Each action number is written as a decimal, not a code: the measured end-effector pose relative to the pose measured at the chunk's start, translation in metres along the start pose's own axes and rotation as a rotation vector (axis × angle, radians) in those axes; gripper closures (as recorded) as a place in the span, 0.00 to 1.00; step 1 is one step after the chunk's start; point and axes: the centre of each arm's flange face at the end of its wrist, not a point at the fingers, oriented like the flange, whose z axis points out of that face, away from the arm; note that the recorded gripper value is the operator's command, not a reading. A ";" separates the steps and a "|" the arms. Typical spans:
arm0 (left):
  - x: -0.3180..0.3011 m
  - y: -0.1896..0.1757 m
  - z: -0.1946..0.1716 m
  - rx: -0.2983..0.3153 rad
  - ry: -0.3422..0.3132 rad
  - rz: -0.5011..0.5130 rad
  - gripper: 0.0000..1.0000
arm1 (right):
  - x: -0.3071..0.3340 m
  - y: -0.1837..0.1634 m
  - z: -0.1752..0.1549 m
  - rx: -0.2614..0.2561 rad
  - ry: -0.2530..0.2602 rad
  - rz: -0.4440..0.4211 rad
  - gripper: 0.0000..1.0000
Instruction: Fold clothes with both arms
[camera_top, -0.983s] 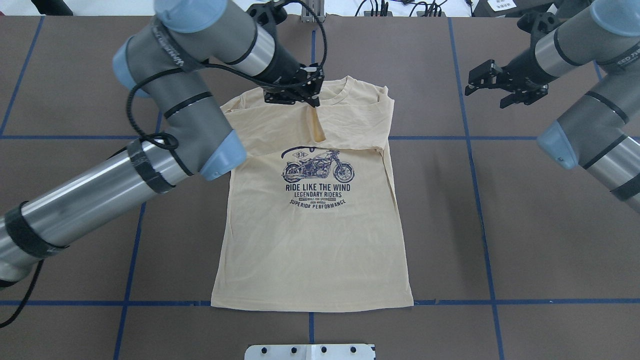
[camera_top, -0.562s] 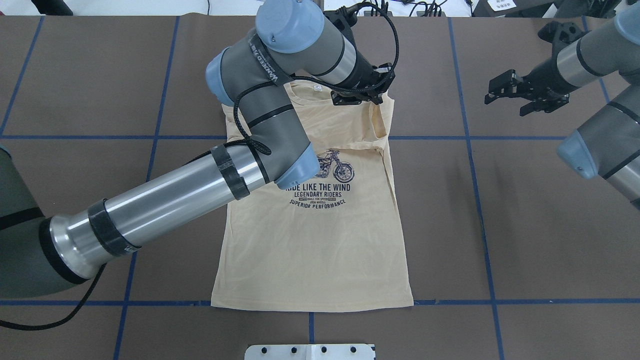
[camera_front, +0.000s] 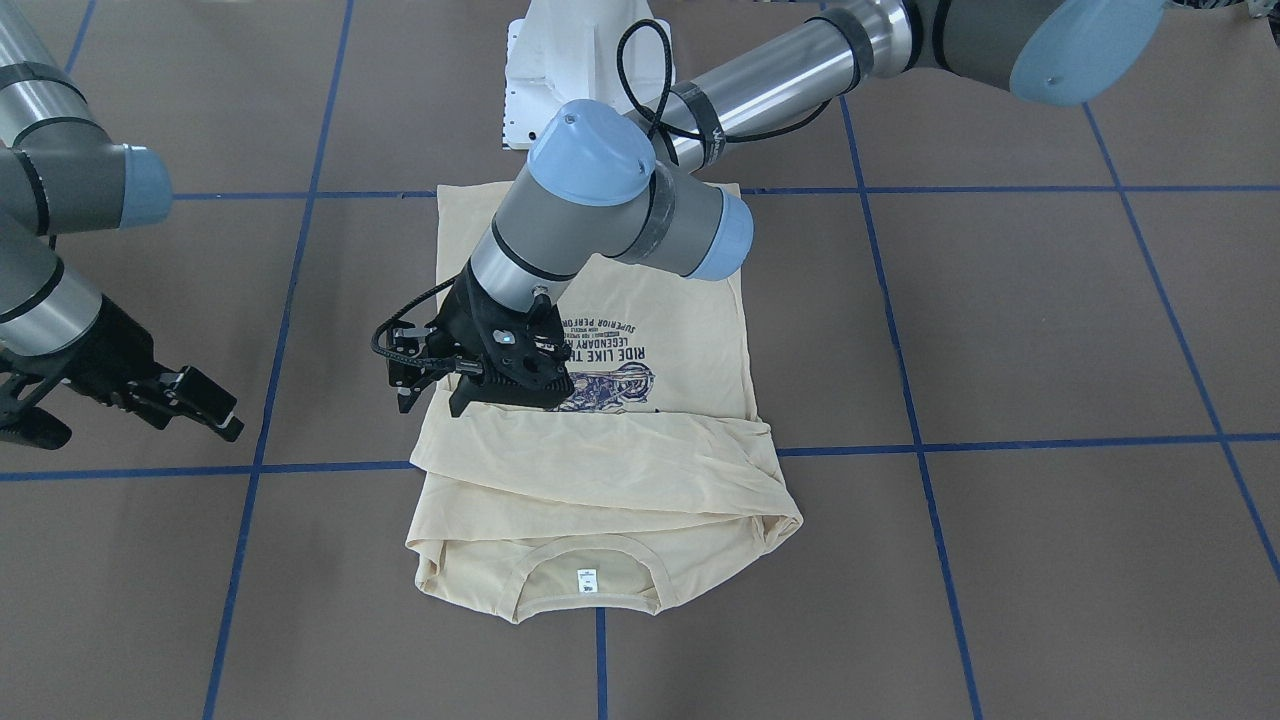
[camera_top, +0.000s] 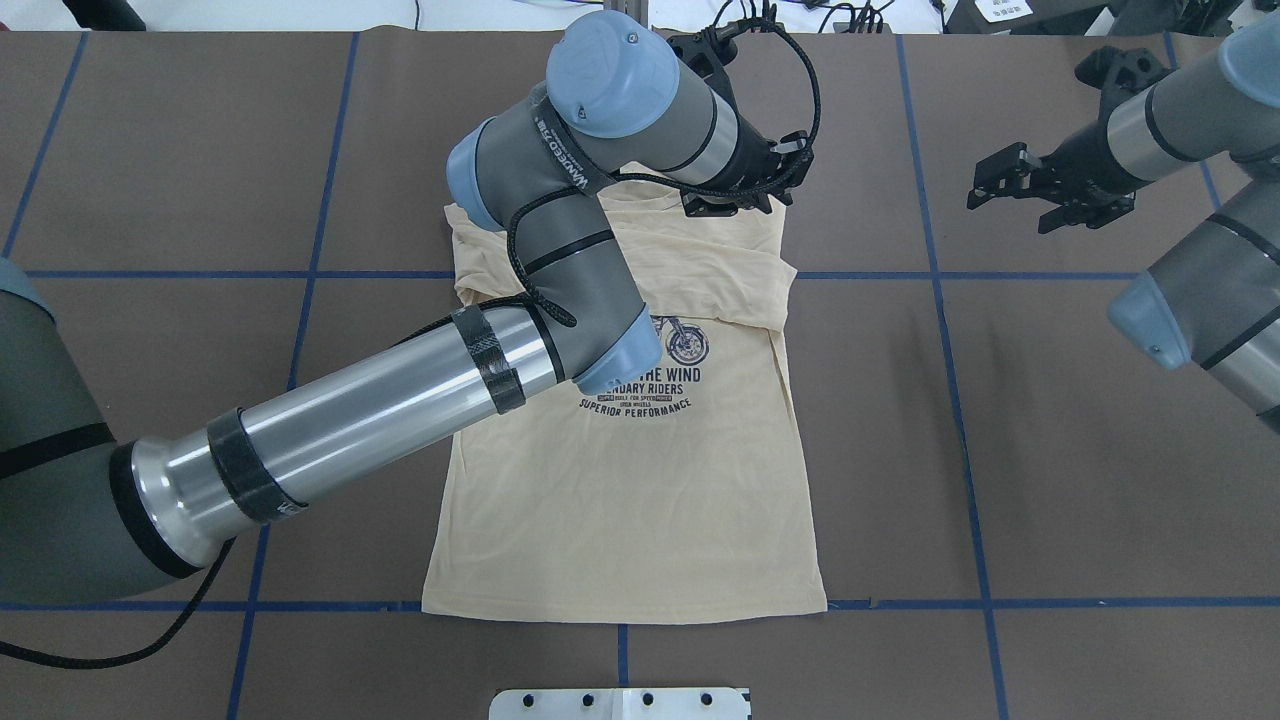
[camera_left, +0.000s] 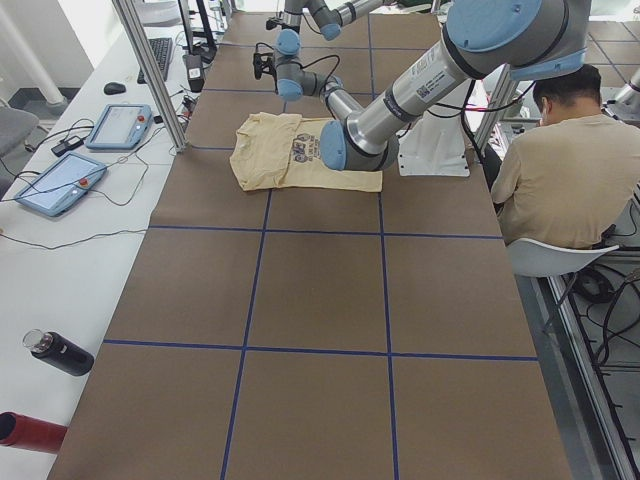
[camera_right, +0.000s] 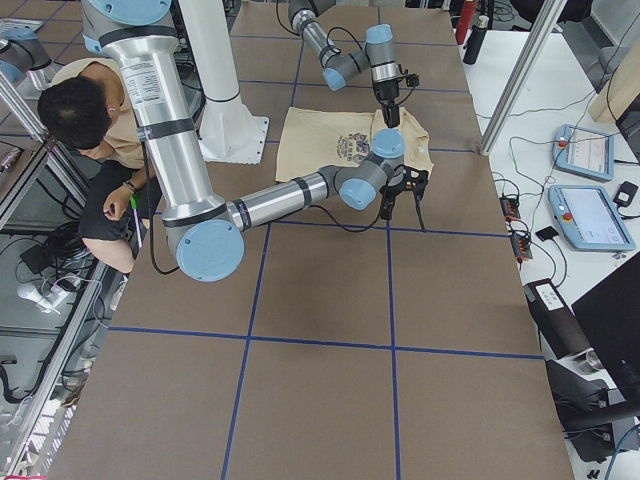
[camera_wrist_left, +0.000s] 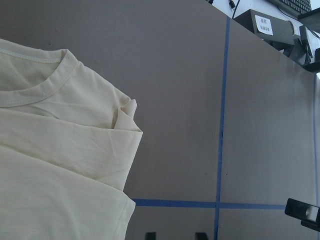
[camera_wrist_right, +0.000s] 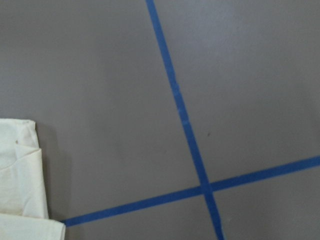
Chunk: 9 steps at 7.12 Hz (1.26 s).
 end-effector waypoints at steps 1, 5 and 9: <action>-0.021 -0.013 -0.017 -0.018 0.003 0.004 0.06 | -0.019 0.042 0.000 0.001 -0.019 0.044 0.00; -0.185 -0.030 -0.134 -0.031 -0.009 0.168 0.08 | -0.082 0.207 0.020 0.036 -0.047 0.190 0.01; -0.281 -0.048 -0.215 -0.028 -0.059 0.219 0.06 | -0.098 0.322 0.037 0.061 -0.007 0.327 0.01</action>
